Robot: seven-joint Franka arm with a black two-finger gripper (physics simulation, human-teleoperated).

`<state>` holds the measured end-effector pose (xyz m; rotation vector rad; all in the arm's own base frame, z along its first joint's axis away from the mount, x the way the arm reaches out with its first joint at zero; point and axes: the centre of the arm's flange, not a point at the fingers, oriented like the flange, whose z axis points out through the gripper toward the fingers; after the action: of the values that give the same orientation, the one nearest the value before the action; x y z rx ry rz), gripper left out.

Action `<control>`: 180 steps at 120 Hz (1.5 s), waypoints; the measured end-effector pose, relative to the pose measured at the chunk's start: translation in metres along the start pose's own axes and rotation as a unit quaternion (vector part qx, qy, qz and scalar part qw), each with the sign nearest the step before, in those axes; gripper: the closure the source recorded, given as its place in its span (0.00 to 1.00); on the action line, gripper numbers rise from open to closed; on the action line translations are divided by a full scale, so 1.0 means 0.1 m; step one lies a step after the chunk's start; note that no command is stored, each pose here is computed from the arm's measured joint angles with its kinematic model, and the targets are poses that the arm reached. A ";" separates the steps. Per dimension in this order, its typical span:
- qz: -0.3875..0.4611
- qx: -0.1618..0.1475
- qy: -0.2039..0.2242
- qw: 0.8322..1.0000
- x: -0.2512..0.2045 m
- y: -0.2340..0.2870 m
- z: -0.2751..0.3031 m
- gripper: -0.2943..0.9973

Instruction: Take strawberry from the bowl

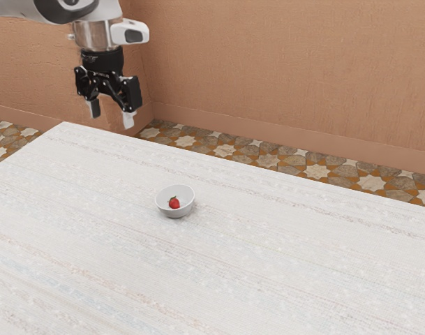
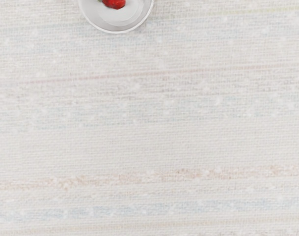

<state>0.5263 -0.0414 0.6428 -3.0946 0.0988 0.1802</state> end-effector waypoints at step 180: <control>-0.471 -0.012 0.053 0.881 1.50 -0.33 2.74 0.48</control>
<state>0.6455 -0.0056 0.3545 -2.7624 -1.3597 -0.0326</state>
